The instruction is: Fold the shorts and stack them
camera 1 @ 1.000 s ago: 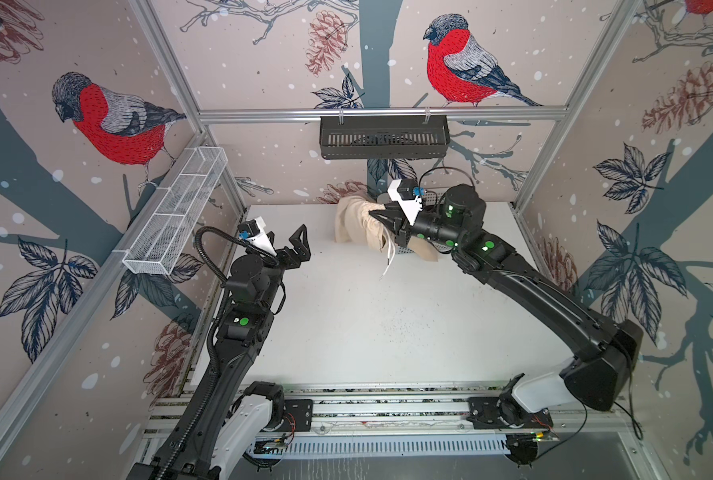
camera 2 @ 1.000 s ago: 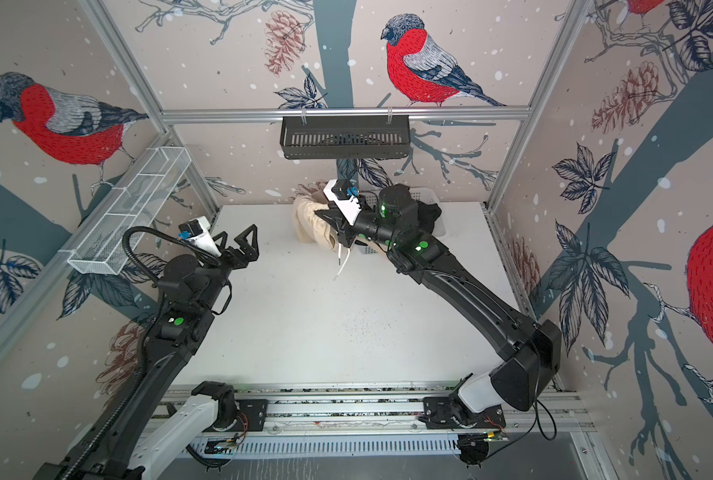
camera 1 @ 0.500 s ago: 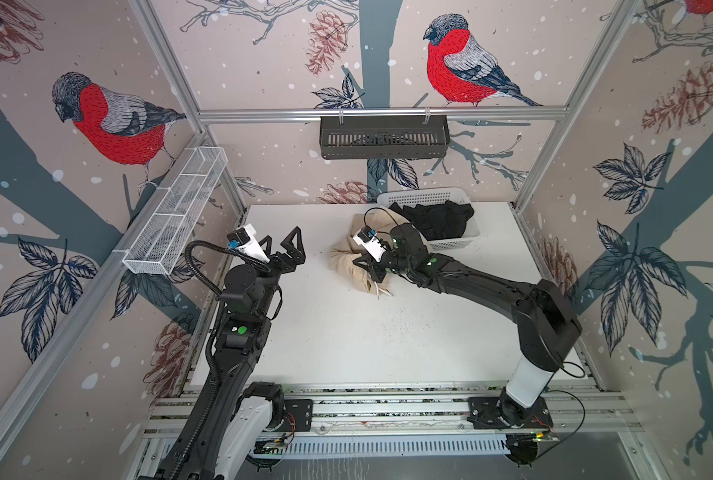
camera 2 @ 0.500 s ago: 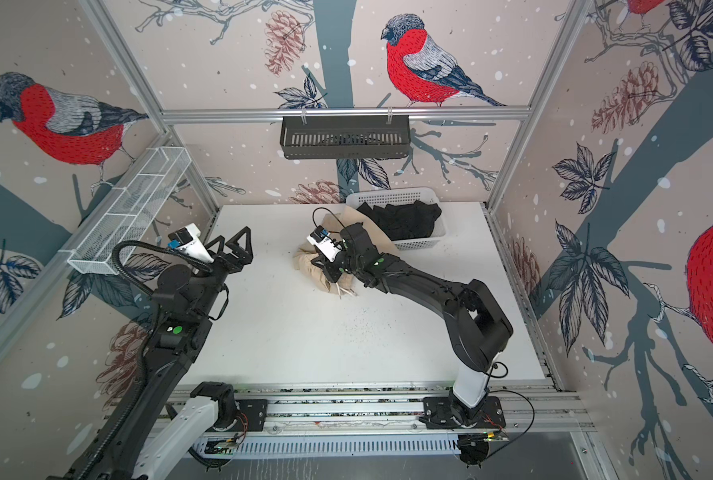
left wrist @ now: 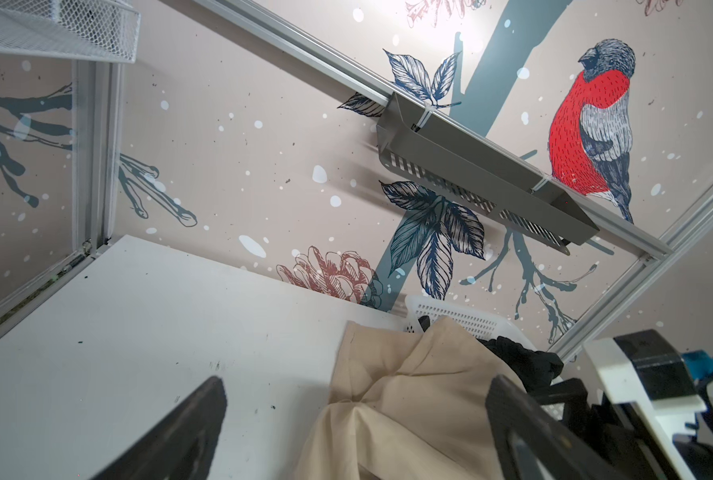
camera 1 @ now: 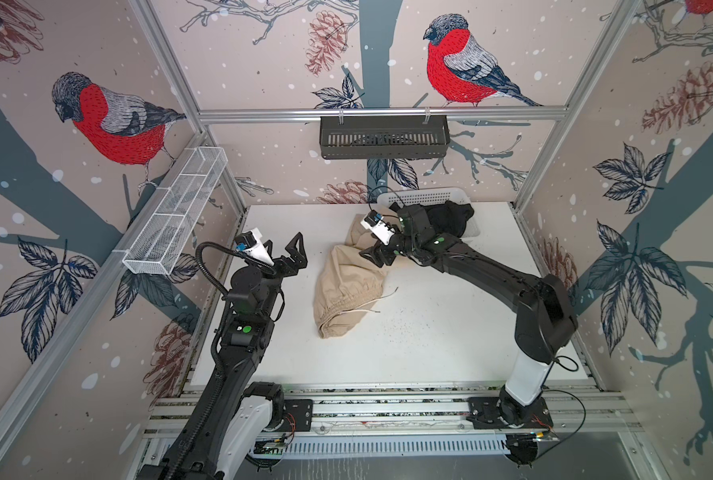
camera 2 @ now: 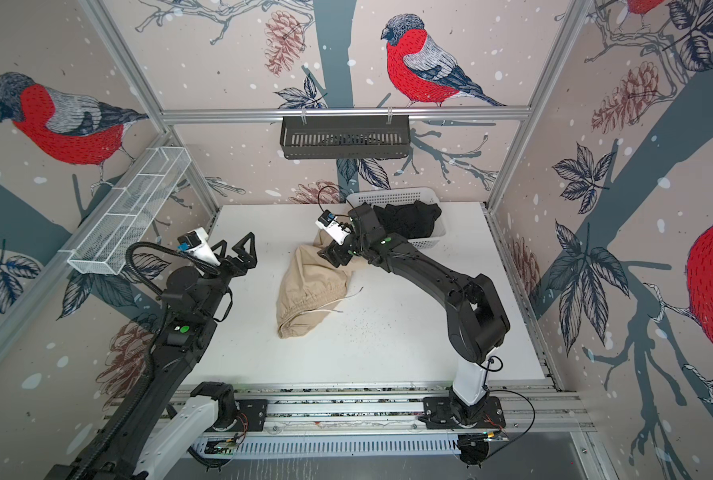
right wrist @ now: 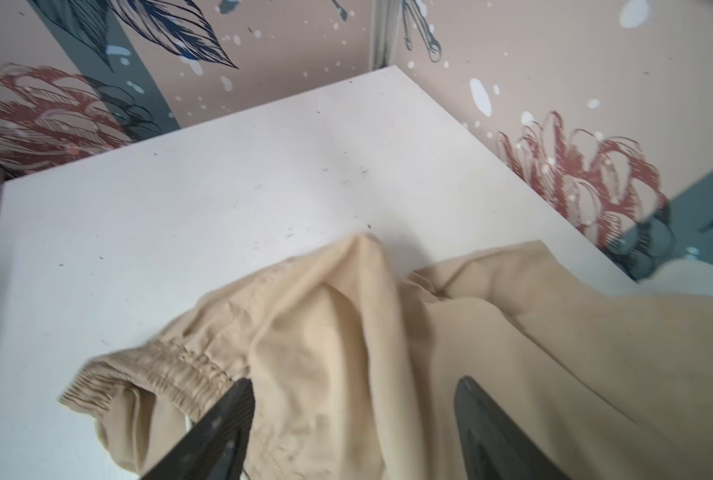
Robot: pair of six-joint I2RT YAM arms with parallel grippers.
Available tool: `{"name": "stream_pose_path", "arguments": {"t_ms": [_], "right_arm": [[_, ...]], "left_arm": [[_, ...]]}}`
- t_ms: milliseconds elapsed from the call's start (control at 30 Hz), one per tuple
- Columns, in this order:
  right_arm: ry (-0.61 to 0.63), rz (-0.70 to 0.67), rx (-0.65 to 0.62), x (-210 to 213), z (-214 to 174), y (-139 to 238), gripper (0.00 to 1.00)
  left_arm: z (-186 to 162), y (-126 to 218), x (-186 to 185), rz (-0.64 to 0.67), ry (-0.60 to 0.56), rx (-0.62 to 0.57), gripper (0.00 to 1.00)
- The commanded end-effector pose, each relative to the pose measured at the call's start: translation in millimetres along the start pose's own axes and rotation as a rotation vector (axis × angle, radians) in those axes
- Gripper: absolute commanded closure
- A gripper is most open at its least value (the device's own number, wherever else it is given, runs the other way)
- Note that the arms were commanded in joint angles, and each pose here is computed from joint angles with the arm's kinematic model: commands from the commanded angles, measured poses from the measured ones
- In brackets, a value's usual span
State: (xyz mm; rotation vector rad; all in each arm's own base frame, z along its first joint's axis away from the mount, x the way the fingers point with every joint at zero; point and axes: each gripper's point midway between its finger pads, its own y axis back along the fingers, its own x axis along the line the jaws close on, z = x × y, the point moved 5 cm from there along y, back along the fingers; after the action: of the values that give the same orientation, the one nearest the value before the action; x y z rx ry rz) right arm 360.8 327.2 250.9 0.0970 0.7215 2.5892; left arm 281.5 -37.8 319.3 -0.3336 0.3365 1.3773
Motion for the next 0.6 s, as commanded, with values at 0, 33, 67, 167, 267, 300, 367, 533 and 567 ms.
{"name": "stream_pose_path", "arguments": {"t_ms": [0, 33, 67, 167, 267, 300, 367, 533, 567], "right_arm": [[0.022, -0.101, 0.094, -24.7, -17.3, 24.7, 0.21], [0.008, -0.159, 0.117, -40.6, -23.9, 34.4, 0.21], [-0.008, -0.208, 0.137, -54.6, -30.5, 42.0, 0.21], [-0.043, -0.326, 0.211, -92.9, -53.2, 64.8, 0.20], [-0.086, -0.389, 0.242, -120.7, -73.0, 83.8, 0.21], [-0.102, -0.412, 0.241, -130.1, -77.7, 90.9, 0.20], [-0.118, -0.461, 0.252, -145.0, -86.9, 101.7, 0.20], [-0.054, -0.551, 0.366, -170.9, -114.1, 113.4, 0.16], [-0.057, -0.554, 0.377, -175.3, -116.4, 115.1, 0.16]], "left_arm": [[4.9, -4.2, -16.0, -0.123, -0.029, -0.020, 0.02], [-0.3, -8.6, -22.2, -0.179, -0.037, 0.011, 0.02], [-6.7, -12.9, -28.2, -0.228, -0.042, 0.041, 0.02], [-33.7, -29.2, -52.8, -0.374, -0.077, 0.145, 0.02], [-63.2, -52.8, -73.1, -0.442, -0.129, 0.279, 0.02], [-74.7, -62.1, -78.6, -0.448, -0.153, 0.329, 0.02], [-95.0, -76.8, -88.5, -0.458, -0.216, 0.371, 0.02], [-139.4, -98.6, -110.7, -0.551, -0.363, 0.399, 0.02], [-146.0, -102.8, -111.9, -0.569, -0.363, 0.416, 0.02]]}}
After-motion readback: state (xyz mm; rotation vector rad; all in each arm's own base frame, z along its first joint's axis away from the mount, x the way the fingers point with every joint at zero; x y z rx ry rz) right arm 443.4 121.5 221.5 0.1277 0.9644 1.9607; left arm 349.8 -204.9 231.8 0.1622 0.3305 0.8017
